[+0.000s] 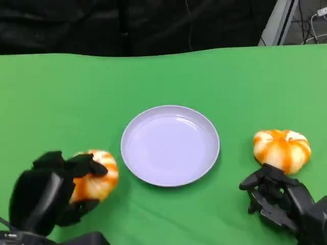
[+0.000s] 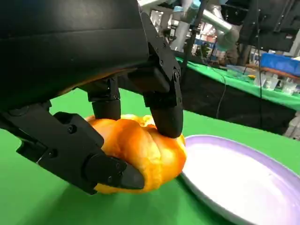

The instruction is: Grasp the bread from the table and place it into the plate.

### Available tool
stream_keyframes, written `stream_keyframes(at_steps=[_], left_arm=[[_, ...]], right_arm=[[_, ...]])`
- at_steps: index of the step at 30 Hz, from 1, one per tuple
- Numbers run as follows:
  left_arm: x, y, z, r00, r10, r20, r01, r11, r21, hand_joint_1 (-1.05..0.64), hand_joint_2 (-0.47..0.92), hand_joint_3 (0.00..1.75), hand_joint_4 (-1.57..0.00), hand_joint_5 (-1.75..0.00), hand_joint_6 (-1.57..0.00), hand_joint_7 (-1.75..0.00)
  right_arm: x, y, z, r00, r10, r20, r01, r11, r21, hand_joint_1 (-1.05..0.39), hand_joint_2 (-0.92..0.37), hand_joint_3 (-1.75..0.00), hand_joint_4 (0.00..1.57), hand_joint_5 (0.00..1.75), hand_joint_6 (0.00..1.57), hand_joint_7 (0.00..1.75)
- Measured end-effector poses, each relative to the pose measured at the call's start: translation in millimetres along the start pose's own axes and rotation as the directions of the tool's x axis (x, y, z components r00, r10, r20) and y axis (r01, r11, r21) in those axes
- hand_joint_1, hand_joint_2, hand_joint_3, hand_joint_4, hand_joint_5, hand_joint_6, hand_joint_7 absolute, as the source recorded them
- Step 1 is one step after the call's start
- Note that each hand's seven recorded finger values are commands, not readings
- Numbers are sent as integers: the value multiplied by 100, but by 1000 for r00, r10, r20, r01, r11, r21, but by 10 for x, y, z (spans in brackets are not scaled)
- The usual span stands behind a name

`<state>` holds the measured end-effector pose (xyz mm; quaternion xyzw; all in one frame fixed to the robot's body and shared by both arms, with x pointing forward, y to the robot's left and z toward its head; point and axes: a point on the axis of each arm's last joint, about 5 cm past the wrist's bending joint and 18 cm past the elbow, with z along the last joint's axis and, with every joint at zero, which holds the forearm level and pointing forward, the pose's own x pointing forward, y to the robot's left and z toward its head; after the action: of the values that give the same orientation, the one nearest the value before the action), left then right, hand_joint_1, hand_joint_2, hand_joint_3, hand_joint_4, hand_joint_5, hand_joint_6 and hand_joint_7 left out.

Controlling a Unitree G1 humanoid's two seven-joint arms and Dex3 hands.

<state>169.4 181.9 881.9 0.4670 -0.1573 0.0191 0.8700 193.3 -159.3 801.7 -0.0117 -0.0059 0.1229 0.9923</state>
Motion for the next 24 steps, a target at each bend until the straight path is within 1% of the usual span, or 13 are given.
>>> stream_keyframes(at_steps=[2,4,8,11,15,16,18,21,24], left_arm=[[73,120,71,997,65,43,-65,998,2,-14,46,97,-89,-163,-111,-78],[120,168,107,994,85,62,-86,996,2,-13,46,98,-89,-163,-111,-78],[130,158,127,995,78,65,-77,997,-6,-13,47,97,-88,-163,-110,-80],[150,155,144,994,79,73,-78,997,-12,-13,49,95,-90,-160,-109,-83],[183,152,177,991,88,103,-86,996,-27,-14,46,94,-91,-160,-108,-84],[190,149,186,990,89,111,-86,996,-30,-14,45,95,-92,-156,-108,-82],[216,146,207,987,90,132,-86,996,-32,-14,45,96,-93,-154,-108,-81],[244,111,227,985,81,153,-76,996,-39,-18,47,95,-87,-162,-108,-81],[289,27,236,984,63,164,-56,997,-49,-19,51,88,-83,-166,-102,-90]], right_arm=[[7,1,1,1000,0,0,0,1000,-1,-24,-92,-50,60,175,67,125],[9,3,2,1000,1,0,-1,1000,-1,-24,-92,-49,60,175,66,125],[8,4,1,1000,1,-1,-1,1000,-1,-25,-92,-48,59,175,67,124],[9,4,1,1000,1,-1,-1,1000,-1,-24,-92,-49,60,175,67,123],[9,6,1,1000,1,-1,-1,1000,0,-24,-92,-50,60,175,67,124],[8,6,1,1000,1,-1,-1,1000,0,-24,-92,-50,60,175,67,124],[8,6,0,1000,2,-1,-2,1000,0,-24,-92,-50,60,175,67,124],[8,8,0,1000,2,-1,-2,1000,1,-24,-92,-51,61,175,67,124],[9,12,0,1000,1,0,-1,1000,1,-25,-92,-50,61,175,67,124]])
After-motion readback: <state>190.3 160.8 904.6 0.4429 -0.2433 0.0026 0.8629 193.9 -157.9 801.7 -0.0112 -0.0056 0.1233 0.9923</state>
